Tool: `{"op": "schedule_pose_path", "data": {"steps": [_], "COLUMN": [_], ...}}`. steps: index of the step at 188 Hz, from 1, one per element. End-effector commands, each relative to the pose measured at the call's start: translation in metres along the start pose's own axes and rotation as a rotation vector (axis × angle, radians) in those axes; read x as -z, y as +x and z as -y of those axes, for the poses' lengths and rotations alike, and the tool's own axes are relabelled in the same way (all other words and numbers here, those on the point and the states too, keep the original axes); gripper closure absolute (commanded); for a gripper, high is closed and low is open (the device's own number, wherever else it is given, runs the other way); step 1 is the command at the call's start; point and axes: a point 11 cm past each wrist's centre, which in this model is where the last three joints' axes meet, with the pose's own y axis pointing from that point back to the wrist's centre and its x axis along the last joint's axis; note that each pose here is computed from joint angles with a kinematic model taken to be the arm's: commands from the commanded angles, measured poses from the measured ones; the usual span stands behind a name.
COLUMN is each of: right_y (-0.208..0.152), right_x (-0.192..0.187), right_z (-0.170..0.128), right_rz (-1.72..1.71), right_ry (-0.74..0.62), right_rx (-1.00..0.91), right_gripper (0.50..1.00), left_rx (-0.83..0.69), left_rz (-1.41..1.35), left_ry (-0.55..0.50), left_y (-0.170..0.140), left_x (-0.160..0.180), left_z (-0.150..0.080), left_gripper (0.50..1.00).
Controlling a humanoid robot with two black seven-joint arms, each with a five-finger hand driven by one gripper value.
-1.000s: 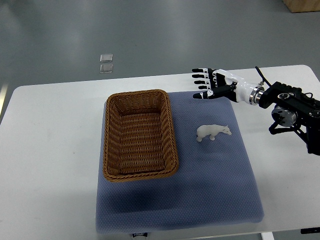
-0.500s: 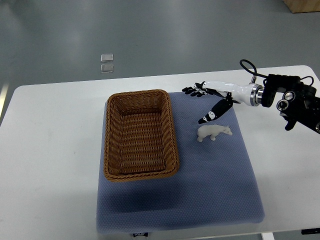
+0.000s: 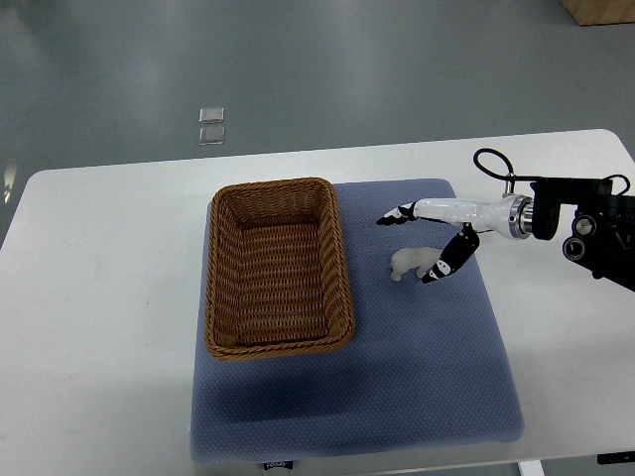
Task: Place white bear in brown basket with right hand
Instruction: 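Close the right hand fingers around the white bear, then lift the bear and carry it over the wicker basket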
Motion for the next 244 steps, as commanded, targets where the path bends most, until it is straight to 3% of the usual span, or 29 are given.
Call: {"op": "schedule_pose_path", "data": {"steps": [1, 89, 106, 124, 150, 193, 244], "right_y": [-0.005, -0.015, -0.015, -0.015, -0.016, -0.016, -0.001], "right_x": [0.000, -0.011, -0.010, -0.010, -0.010, -0.010, -0.003], "right_z": [0.003, 0.009, 0.009, 0.009, 0.009, 0.009, 0.009], "right_rz": [-0.026, -0.075, -0.075, -0.076, -0.074, -0.077, -0.098], "right_ry": [-0.004, -0.042, -0.041, -0.039, -0.039, -0.040, -0.025], "right_rx": [-0.003, -0.041, -0.040, -0.041, -0.032, -0.028, -0.049], "right_gripper": [0.572, 0.599, 0.677, 0.715, 0.844, 1.000, 1.000], "left_rx": [0.000, 0.000, 0.000, 0.000, 0.000, 0.000, 0.000], "left_rz": [0.000, 0.000, 0.000, 0.000, 0.000, 0.000, 0.000], "left_ry": [-0.001, 0.000, -0.003, 0.000, 0.000, -0.001, 0.000], "left_y": [0.000, 0.000, 0.000, 0.000, 0.000, 0.000, 0.000], "left_x": [-0.001, 0.000, -0.001, 0.000, 0.000, 0.000, 0.000], "left_z": [0.000, 0.000, 0.000, 0.000, 0.000, 0.000, 0.000], "left_gripper": [0.500, 0.500, 0.500, 0.500, 0.500, 0.500, 0.500]}}
